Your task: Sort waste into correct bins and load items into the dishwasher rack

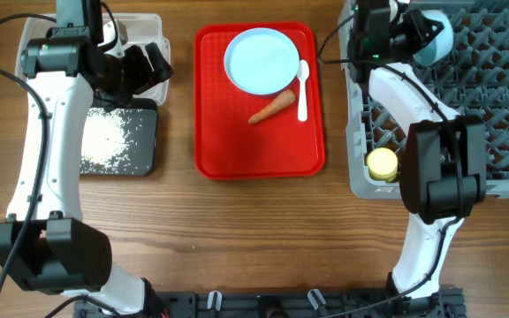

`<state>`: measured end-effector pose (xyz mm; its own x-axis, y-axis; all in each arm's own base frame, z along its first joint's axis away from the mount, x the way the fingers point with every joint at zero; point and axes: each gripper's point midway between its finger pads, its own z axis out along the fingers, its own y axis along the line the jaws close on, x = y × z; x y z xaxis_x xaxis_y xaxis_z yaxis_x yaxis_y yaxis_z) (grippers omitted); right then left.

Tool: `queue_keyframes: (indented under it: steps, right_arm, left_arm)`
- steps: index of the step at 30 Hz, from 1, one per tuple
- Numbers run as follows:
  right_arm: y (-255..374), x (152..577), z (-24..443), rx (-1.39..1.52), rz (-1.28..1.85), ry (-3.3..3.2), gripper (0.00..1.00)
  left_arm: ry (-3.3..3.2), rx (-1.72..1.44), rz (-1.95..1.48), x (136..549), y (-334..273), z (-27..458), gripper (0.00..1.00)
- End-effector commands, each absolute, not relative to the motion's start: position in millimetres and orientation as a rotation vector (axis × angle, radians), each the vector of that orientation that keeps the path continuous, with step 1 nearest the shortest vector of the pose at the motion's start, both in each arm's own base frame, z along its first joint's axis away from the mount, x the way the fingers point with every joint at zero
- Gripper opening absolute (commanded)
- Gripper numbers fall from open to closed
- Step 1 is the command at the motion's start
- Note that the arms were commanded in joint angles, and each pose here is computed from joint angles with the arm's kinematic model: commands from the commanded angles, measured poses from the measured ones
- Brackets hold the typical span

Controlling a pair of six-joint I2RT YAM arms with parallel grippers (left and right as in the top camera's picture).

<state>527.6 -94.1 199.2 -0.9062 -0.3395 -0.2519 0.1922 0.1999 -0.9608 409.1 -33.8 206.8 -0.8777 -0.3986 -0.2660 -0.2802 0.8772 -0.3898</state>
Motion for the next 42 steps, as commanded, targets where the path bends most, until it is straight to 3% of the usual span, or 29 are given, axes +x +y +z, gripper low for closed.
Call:
queue_keyframes:
  steps: [1,14,30,32,34,35,39,42]
  right_arm:
    - [-106.9,527.6,188.3,-0.092,-1.740,2.079,0.04]
    - [-132.6,527.9,174.0,0.006,-1.703,2.085,0.05]
    - [-98.0,546.8,152.6,-0.157,-1.609,2.097,0.05]
    - [-86.5,548.8,152.4,-0.219,-1.618,2.097,0.21]
    - [-71.4,551.2,153.2,-0.296,-1.629,2.091,0.53]
    - [-66.9,551.8,153.6,-0.319,-1.633,2.089,0.59]
    - [-56.0,552.5,155.1,-0.334,-1.625,2.077,0.71]
    - [-49.3,553.4,163.2,-0.291,-1.618,2.045,0.73]
  left_arm:
    - [2.691,-0.502,-0.492,410.7,-33.4,212.3,1.00]
    - [2.690,-0.501,-0.492,410.8,-33.4,212.3,1.00]
    - [2.690,-0.501,-0.492,410.8,-33.4,212.3,1.00]
    - [2.690,-0.501,-0.492,410.8,-33.4,212.3,1.00]
    - [2.690,-0.501,-0.492,410.8,-33.4,212.3,1.00]
    - [2.690,-0.501,-0.492,410.8,-33.4,212.3,1.00]
    - [2.690,-0.501,-0.492,410.8,-33.4,212.3,1.00]
    - [2.690,-0.501,-0.492,410.8,-33.4,212.3,1.00]
